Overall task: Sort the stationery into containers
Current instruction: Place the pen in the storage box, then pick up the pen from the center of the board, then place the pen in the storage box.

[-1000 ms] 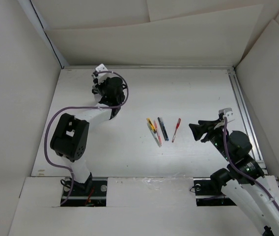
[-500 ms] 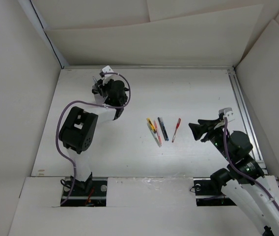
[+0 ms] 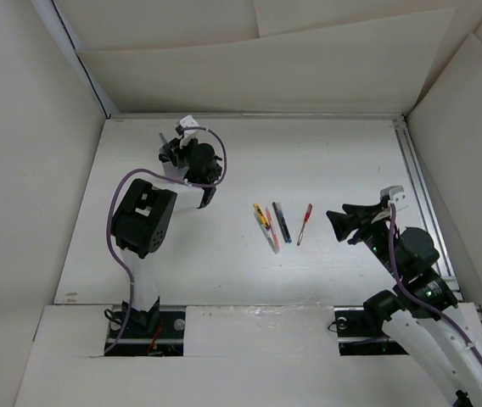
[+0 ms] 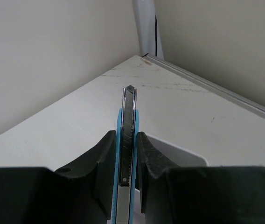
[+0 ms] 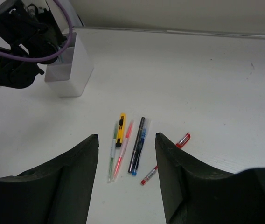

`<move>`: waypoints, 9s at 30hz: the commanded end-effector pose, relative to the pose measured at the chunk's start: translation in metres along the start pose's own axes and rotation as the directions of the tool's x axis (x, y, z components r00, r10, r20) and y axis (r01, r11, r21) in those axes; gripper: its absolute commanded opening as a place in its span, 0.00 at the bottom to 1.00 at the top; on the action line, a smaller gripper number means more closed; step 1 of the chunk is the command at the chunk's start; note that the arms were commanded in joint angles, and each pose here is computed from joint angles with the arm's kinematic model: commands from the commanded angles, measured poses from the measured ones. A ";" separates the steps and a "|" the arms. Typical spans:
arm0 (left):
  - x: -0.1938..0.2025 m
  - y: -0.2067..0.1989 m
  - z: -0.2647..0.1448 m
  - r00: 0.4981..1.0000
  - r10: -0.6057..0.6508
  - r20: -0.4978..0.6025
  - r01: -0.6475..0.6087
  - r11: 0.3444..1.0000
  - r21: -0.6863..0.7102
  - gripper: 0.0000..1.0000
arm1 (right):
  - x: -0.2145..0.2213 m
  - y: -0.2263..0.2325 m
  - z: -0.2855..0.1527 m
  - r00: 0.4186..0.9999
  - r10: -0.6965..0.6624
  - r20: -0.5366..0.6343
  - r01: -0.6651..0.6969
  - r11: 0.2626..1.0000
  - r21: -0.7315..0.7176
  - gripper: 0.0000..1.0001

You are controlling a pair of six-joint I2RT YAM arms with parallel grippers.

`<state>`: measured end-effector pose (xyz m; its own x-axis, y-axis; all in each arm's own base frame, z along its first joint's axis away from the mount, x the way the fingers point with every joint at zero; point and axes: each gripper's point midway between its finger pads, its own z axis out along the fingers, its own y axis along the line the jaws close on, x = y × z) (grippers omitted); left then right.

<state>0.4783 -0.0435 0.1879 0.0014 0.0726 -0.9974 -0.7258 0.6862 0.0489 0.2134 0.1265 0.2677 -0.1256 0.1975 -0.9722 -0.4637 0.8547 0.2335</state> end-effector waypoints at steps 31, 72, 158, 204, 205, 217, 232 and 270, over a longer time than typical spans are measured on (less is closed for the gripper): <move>-0.011 0.018 -0.001 0.996 -0.081 0.025 0.083 0.992 -0.092 0.44 | -0.013 0.010 0.001 0.999 -0.007 0.053 0.010 0.999 -0.052 0.57; 0.042 -0.090 -0.325 0.622 0.238 -0.746 0.535 0.567 0.626 0.24 | 0.067 -0.010 0.010 0.979 0.043 -0.200 -0.037 0.999 0.030 0.05; 0.185 -0.078 -0.287 0.693 0.415 -0.589 0.004 0.815 0.579 0.20 | 0.028 0.008 -0.003 0.996 0.054 -0.068 -0.057 0.997 -0.046 0.49; 0.108 -0.073 -0.290 0.776 0.309 -0.549 0.083 0.814 0.575 0.00 | 0.022 0.008 -0.010 0.997 0.062 -0.046 -0.064 0.997 -0.043 0.49; 0.095 -0.073 -0.279 0.787 0.278 -0.550 0.100 0.824 0.558 0.00 | 0.022 0.008 -0.010 0.997 0.062 -0.046 -0.064 0.997 -0.043 0.49; 0.010 -0.012 -0.155 0.843 -0.074 -0.533 0.268 0.916 0.298 0.00 | 0.028 0.013 -0.007 0.997 0.052 -0.050 -0.056 0.995 -0.085 0.49; -0.049 0.041 -0.037 0.960 -0.223 -0.168 0.223 0.975 -0.016 0.00 | 0.035 0.022 -0.005 0.998 0.050 -0.041 -0.056 0.988 -0.145 0.49; -0.035 0.014 -0.001 0.997 -0.001 0.072 0.011 0.989 -0.147 0.00 | 0.037 0.026 0.005 0.999 0.048 -0.012 -0.050 0.982 -0.182 0.49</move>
<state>0.4714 -0.0415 0.1691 -0.3061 0.3038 -0.9022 -0.7133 0.5545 0.4287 0.2026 0.1532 0.2223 -0.2046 0.2084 -0.9564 -0.5730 0.7667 0.2896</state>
